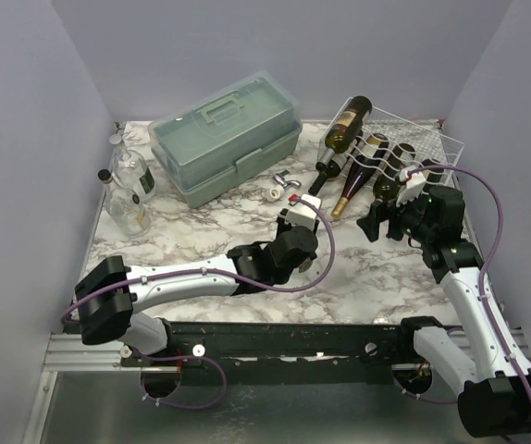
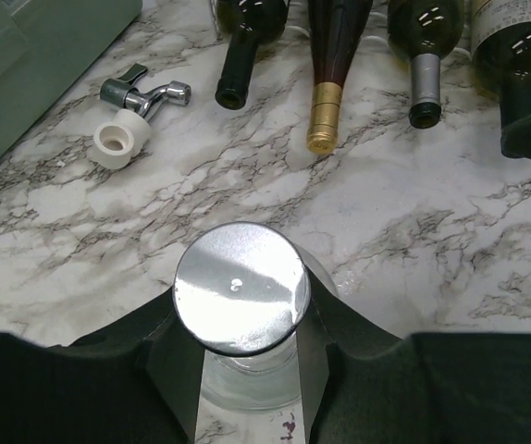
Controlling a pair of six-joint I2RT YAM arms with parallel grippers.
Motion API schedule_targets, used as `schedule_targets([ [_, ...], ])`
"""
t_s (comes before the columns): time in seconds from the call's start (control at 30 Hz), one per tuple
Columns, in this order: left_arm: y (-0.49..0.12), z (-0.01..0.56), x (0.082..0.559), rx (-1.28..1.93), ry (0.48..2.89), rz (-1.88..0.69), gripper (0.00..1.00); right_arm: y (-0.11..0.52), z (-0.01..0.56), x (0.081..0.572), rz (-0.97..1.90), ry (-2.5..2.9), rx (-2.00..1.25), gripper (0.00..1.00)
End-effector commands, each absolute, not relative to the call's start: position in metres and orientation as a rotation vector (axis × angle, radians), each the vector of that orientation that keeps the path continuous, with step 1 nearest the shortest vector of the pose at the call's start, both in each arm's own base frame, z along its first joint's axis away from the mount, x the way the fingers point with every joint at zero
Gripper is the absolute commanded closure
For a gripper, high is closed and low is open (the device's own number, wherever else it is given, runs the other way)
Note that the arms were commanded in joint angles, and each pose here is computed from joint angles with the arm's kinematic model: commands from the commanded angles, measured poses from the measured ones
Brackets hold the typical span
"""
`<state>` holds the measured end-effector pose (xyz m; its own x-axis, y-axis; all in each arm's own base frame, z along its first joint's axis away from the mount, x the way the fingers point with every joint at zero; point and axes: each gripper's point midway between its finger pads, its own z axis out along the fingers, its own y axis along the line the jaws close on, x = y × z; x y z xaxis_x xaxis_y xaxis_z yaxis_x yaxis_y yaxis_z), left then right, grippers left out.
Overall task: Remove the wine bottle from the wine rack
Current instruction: Move the wine bottle to the center of the board.
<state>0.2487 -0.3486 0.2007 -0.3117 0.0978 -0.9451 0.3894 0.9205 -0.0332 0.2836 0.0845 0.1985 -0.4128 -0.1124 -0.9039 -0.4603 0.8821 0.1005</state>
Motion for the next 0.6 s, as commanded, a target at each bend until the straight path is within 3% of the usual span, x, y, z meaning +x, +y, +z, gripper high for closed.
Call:
schedule_targets([
  [0.0, -0.327, 0.234, 0.258, 0.306, 1.793, -0.287, 1.00, 0.080, 0.203, 0.289, 0.369, 1.959, -0.417, 0.00],
  [0.57, -0.206, 0.257, 0.288, 0.103, 1.713, -0.134, 1.00, 0.079, 0.202, 0.290, 0.364, 1.964, -0.419, 0.00],
])
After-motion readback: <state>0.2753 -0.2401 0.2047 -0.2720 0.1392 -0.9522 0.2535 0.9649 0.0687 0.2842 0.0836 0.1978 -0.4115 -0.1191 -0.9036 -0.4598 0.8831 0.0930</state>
